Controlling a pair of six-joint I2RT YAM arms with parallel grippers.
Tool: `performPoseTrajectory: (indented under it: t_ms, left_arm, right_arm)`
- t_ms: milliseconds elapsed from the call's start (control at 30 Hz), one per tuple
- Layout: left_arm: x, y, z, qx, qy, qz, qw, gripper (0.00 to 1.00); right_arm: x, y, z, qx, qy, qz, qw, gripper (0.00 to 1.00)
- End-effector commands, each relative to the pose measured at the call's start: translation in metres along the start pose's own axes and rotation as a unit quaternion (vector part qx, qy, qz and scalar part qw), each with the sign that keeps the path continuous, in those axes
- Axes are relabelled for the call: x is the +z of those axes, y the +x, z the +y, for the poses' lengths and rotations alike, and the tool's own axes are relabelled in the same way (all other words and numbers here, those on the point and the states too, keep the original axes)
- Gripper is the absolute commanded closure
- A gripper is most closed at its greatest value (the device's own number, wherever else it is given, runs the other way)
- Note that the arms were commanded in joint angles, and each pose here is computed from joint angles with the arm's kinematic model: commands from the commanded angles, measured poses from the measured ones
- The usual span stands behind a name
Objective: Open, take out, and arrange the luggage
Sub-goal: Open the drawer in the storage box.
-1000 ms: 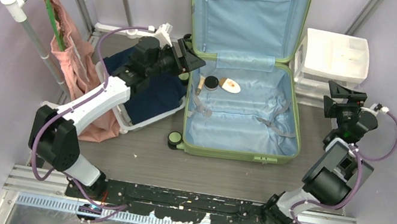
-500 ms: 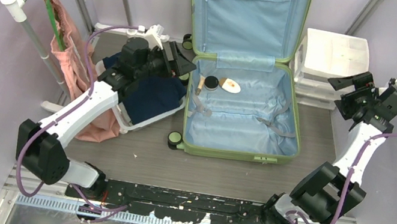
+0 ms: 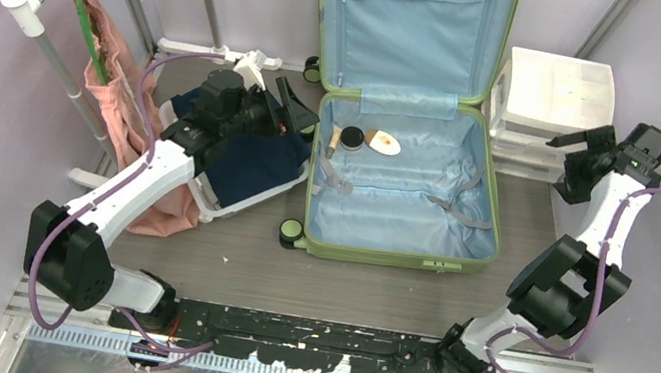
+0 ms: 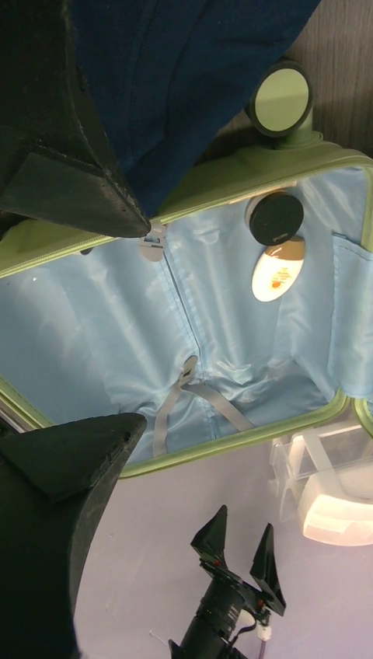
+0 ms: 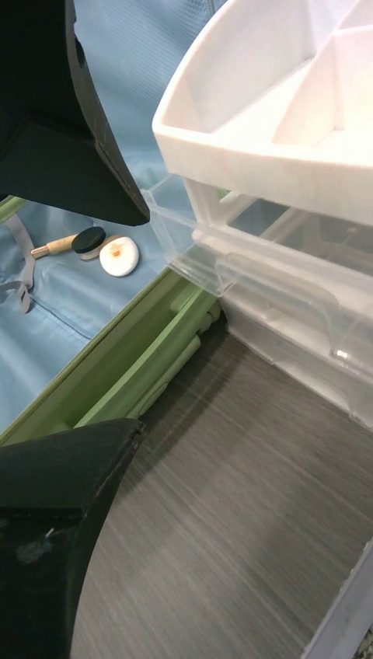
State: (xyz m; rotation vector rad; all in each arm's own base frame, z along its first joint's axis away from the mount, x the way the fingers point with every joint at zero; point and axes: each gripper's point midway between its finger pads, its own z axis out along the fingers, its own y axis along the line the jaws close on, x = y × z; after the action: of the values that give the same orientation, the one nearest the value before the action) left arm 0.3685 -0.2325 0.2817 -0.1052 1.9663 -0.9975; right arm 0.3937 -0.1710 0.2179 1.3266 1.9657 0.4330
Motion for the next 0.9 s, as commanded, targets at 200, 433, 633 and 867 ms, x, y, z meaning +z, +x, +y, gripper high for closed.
performPoseTrajectory:
  t_ms: [200, 433, 633, 867]
  left_arm:
    - [0.005, -0.013, -0.009, -0.004, 0.015, -0.015, 1.000, 0.18]
    - [0.009, -0.013, -0.008, -0.008, 0.012, -0.011, 1.000, 0.18]
    - [0.011, -0.015, -0.009, -0.009, 0.012, -0.008, 1.000, 0.18]
    - [0.009, -0.011, -0.007, -0.016, 0.007, -0.005, 1.000, 0.18]
  right_arm:
    - [0.013, -0.021, 0.036, 0.002, -0.008, -0.043, 0.999, 0.04]
    - [0.032, -0.024, 0.031, 0.027, 0.006, -0.044, 0.999, 0.06]
    - [0.043, -0.029, 0.037, 0.032, -0.003, -0.044, 0.999, 0.07]
    - [0.060, -0.031, 0.028, 0.057, 0.017, -0.041, 0.997, 0.06]
